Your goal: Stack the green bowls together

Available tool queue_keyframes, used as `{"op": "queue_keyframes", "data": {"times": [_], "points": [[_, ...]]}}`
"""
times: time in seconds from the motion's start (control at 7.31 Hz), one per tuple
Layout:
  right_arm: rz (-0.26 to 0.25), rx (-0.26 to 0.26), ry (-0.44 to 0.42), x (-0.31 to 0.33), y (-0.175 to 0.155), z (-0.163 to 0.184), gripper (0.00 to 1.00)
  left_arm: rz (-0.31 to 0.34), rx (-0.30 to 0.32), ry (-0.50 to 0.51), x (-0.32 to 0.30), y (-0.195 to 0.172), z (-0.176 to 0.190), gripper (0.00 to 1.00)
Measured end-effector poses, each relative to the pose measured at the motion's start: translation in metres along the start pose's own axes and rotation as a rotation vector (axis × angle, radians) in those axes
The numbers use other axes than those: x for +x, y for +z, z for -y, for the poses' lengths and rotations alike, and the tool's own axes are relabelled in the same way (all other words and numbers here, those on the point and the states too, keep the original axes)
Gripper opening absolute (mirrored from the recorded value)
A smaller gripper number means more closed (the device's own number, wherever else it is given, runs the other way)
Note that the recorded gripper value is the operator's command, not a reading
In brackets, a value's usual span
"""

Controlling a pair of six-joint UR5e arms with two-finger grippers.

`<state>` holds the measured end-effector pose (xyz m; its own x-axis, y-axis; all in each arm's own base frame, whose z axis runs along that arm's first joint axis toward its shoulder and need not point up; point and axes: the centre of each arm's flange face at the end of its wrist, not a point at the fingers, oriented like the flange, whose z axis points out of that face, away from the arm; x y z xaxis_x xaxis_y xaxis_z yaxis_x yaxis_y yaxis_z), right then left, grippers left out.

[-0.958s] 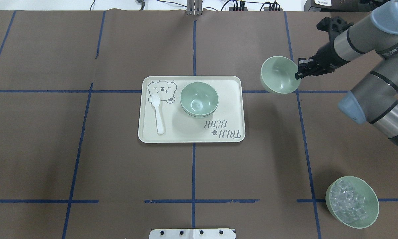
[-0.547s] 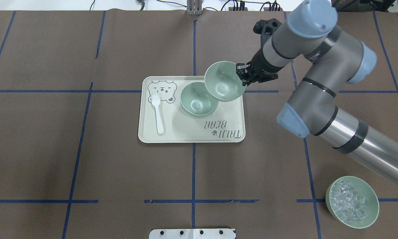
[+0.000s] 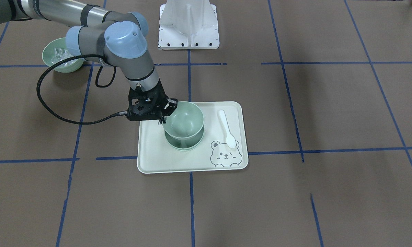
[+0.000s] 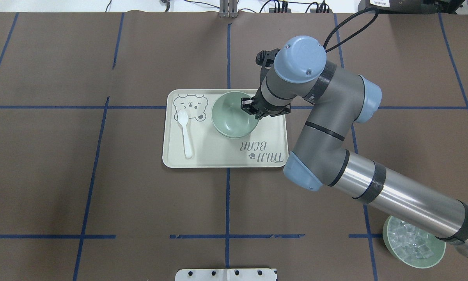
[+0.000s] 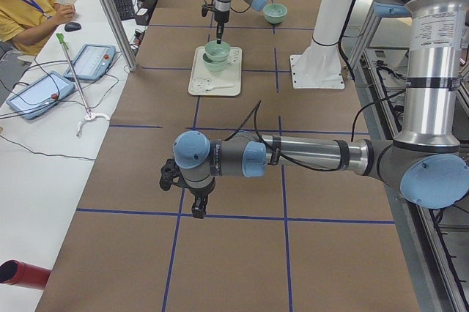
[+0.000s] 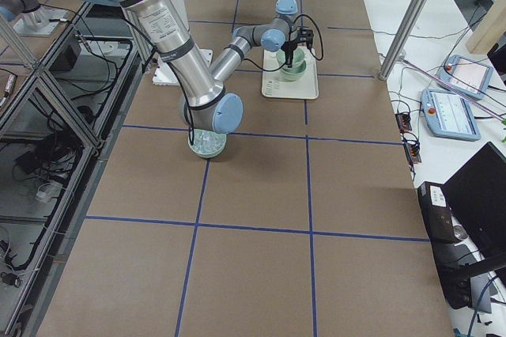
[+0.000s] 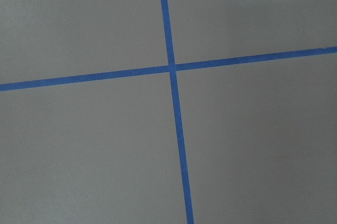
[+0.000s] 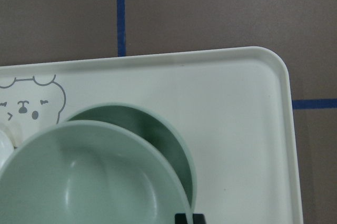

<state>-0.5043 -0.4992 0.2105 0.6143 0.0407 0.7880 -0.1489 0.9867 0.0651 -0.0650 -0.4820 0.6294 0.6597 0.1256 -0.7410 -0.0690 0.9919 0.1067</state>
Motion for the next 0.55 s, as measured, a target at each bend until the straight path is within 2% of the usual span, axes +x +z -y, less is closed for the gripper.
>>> {"op": "queue_keyframes", "data": {"times": [0.27, 0.41, 0.55], "points": [[-0.022, -0.006, 0.005, -0.006, 0.015, 0.004, 0.0, 0.001, 0.003, 0.004, 0.002, -0.002, 0.001, 1.0], [-0.028, -0.006, 0.006, -0.006, 0.018, 0.005, 0.99, 0.001, 0.004, 0.005, 0.002, -0.002, 0.001, 1.0], [-0.035, 0.001, 0.007, -0.006, 0.02, 0.006, 1.0, 0.001, 0.004, 0.006, 0.002, -0.002, 0.001, 1.0]]}}
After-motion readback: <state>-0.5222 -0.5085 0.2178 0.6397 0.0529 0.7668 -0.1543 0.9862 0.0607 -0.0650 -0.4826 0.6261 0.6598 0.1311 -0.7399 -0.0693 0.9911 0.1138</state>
